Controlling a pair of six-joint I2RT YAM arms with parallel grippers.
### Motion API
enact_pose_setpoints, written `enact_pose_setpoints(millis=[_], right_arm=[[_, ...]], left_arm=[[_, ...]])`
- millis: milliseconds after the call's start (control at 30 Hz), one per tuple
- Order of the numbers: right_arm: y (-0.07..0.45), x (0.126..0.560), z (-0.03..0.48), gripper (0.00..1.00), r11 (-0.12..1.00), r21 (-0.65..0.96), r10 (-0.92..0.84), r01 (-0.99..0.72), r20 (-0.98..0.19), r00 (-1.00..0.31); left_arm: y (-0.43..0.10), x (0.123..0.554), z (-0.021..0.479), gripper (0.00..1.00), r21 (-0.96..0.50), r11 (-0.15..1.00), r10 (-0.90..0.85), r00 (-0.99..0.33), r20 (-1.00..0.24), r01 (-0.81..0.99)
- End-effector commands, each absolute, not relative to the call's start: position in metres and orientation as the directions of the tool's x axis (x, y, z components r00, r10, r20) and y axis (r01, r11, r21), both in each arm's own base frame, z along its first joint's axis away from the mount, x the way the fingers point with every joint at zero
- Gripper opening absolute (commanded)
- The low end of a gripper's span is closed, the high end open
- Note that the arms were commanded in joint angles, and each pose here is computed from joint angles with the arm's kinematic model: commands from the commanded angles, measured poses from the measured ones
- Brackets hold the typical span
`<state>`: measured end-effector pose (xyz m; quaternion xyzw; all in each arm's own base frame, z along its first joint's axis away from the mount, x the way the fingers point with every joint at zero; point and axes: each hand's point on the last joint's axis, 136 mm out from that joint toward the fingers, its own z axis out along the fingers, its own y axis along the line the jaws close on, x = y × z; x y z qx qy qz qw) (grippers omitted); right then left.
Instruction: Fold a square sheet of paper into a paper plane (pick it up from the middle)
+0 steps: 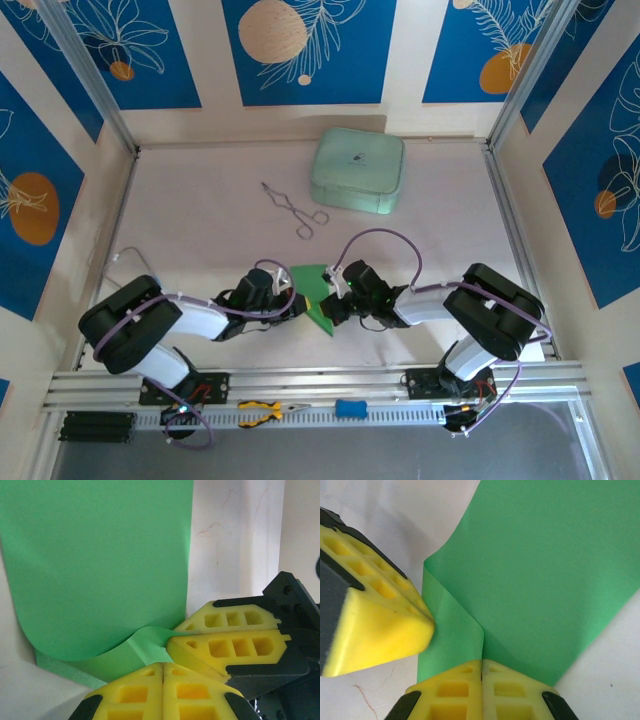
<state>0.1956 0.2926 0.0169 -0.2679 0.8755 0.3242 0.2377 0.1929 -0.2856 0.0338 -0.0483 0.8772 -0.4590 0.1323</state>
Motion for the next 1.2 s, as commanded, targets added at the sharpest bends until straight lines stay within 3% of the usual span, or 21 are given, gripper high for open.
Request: enact_pose_setpoints(millis=[0,500,600,767,900,1033,1167], right_arm=[[0.277,0.191,0.001,0.04,0.691,0.419,-0.326,-0.589,-0.547,-0.771],[0.280,0.192,0.006,0.06,0.684,0.427,-0.319,-0.592,-0.554,-0.769],[0.281,0.193,0.013,0.12,0.682,0.432,-0.311,-0.591,-0.560,-0.768],[0.281,0.198,0.042,0.30,0.685,0.463,-0.254,-0.563,-0.572,-0.780],[0.277,0.192,0.063,0.34,0.679,0.517,-0.216,-0.522,-0.539,-0.814],[0.286,0.168,0.081,0.31,0.598,0.648,-0.202,-0.471,-0.447,-0.871],[0.297,0.149,0.083,0.19,0.562,0.707,-0.226,-0.430,-0.369,-0.902]], left_arm=[[-0.283,0.191,0.026,0.00,-0.805,0.592,-0.208,-0.960,-0.190,0.031],[-0.268,0.181,-0.002,0.00,-0.722,0.691,-0.182,-0.973,-0.140,-0.025],[-0.270,0.182,-0.002,0.00,-0.723,0.691,-0.177,-0.974,-0.139,-0.022],[-0.271,0.181,-0.004,0.00,-0.721,0.692,-0.174,-0.976,-0.133,-0.025],[-0.272,0.182,-0.004,0.00,-0.723,0.691,-0.172,-0.976,-0.133,-0.023],[-0.272,0.183,-0.003,0.00,-0.723,0.691,-0.175,-0.975,-0.136,-0.023],[-0.272,0.184,-0.002,0.00,-0.723,0.691,-0.174,-0.975,-0.138,-0.021]])
